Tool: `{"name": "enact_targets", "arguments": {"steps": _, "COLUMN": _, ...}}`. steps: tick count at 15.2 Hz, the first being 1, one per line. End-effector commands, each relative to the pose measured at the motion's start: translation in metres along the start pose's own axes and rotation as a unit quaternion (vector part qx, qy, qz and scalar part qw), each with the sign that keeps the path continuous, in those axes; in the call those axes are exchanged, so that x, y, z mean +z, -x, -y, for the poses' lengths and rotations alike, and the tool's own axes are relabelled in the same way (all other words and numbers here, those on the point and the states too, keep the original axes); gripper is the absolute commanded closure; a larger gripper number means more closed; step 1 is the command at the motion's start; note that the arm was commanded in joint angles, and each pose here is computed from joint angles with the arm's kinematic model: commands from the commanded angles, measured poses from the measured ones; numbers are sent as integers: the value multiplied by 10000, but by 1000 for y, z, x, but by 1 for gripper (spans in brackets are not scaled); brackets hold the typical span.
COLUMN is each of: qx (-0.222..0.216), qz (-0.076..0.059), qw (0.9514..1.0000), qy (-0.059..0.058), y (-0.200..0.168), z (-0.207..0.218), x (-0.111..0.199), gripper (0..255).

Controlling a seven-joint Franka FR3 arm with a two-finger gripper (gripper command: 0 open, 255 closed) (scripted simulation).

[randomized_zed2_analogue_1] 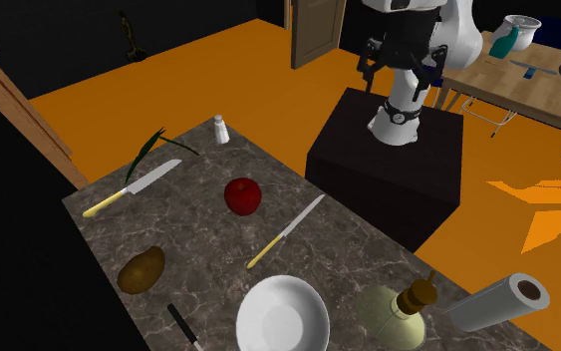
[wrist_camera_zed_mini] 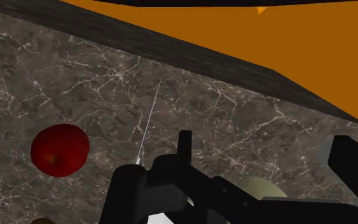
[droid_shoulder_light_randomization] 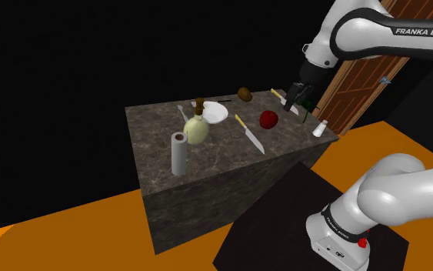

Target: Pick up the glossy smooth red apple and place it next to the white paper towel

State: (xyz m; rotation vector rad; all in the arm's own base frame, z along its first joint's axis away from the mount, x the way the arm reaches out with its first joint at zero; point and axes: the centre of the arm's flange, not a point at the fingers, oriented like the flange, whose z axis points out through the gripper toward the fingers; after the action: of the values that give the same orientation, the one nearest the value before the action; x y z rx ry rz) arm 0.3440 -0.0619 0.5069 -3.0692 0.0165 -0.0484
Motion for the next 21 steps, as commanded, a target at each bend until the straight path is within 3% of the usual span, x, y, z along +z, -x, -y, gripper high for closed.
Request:
{"name": "enact_targets", "arguments": {"steps": 1, "qx": -128, "qz": -35, "qw": 9999, "qy": 12, "y": -7, "z": -21, "x": 13, "gripper": 0}}
{"name": "enact_targets", "arguments": {"steps": 11, "qx": -693, "qz": -167, "qw": 9974, "qy": 42, "y": -47, "z": -126, "x": 78, "gripper": 0}}
{"name": "enact_targets", "arguments": {"steps": 21, "qx": -1256, "qz": -299, "qw": 9916, "qy": 72, "y": -100, "z": -226, "x": 141, "gripper": 0}}
